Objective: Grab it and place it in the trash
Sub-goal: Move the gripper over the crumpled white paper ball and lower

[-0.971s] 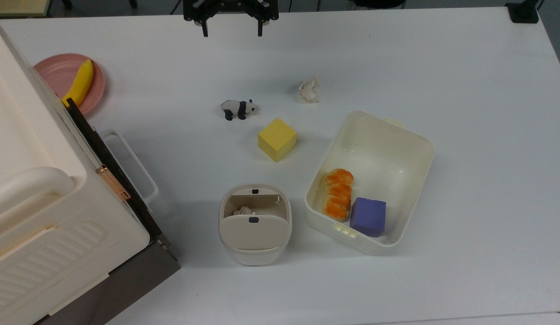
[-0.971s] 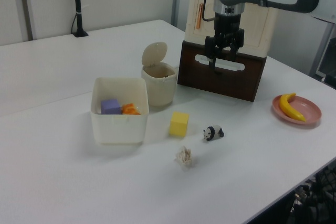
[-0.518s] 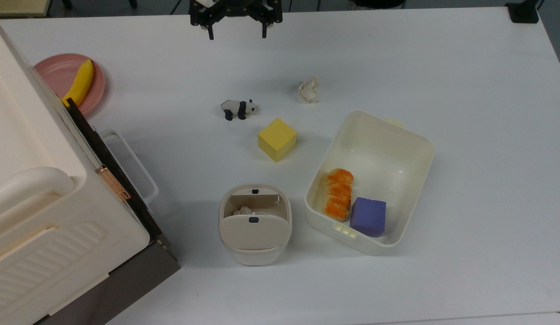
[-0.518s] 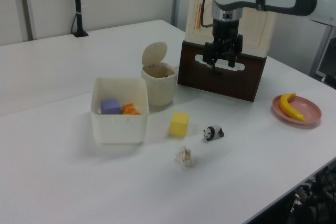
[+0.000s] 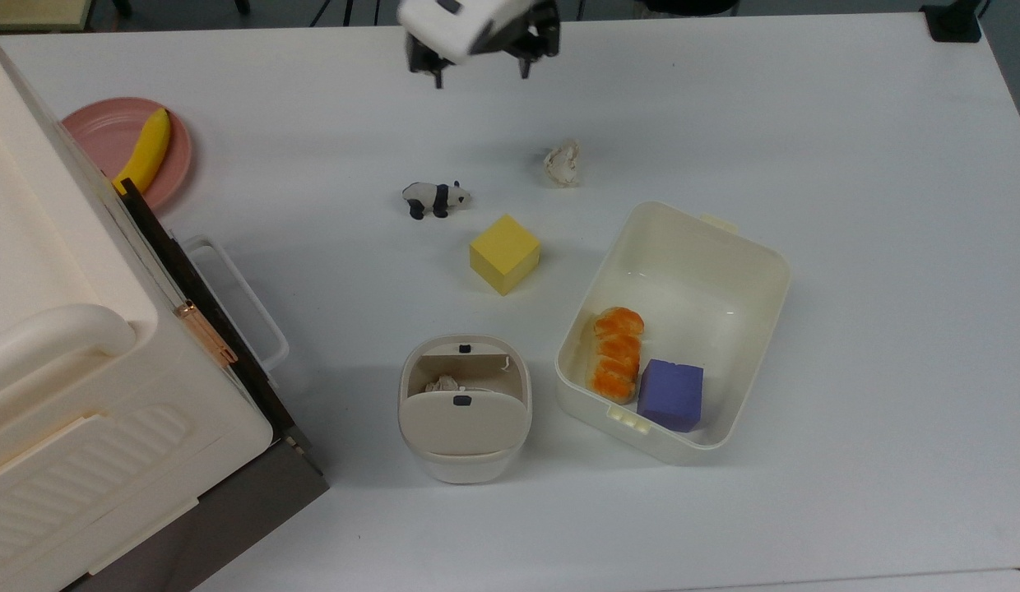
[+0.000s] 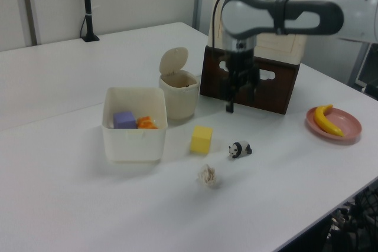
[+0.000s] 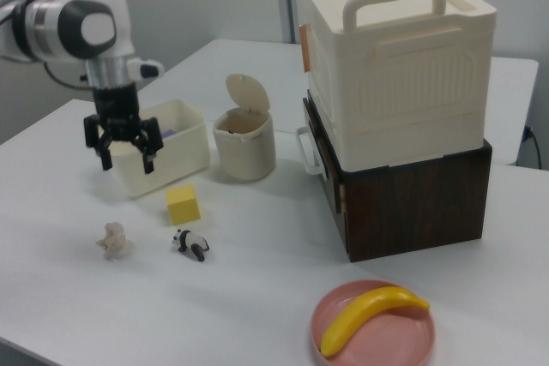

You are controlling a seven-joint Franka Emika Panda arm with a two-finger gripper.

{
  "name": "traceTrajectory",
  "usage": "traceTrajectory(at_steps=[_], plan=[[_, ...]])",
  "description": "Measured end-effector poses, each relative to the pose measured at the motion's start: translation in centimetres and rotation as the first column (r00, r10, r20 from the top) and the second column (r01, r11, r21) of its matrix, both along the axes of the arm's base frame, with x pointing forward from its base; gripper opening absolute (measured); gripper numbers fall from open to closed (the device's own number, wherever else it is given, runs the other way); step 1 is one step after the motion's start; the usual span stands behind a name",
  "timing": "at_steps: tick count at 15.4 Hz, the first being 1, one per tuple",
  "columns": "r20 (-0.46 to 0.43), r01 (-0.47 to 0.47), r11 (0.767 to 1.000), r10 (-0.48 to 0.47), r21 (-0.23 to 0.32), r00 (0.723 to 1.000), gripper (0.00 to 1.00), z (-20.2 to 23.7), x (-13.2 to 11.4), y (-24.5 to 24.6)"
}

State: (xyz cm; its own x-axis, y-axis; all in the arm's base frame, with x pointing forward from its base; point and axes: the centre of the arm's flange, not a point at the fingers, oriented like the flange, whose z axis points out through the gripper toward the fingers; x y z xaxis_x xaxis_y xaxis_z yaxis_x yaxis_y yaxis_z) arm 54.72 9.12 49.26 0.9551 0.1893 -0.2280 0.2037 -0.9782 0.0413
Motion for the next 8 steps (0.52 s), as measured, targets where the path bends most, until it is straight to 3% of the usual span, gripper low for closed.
traceTrajectory(at_steps=[8], plan=[[0.01, -0.032, 0.999, 0.033, -0.02, 0.999, 0.99, -10.3, -1.9, 7.4]])
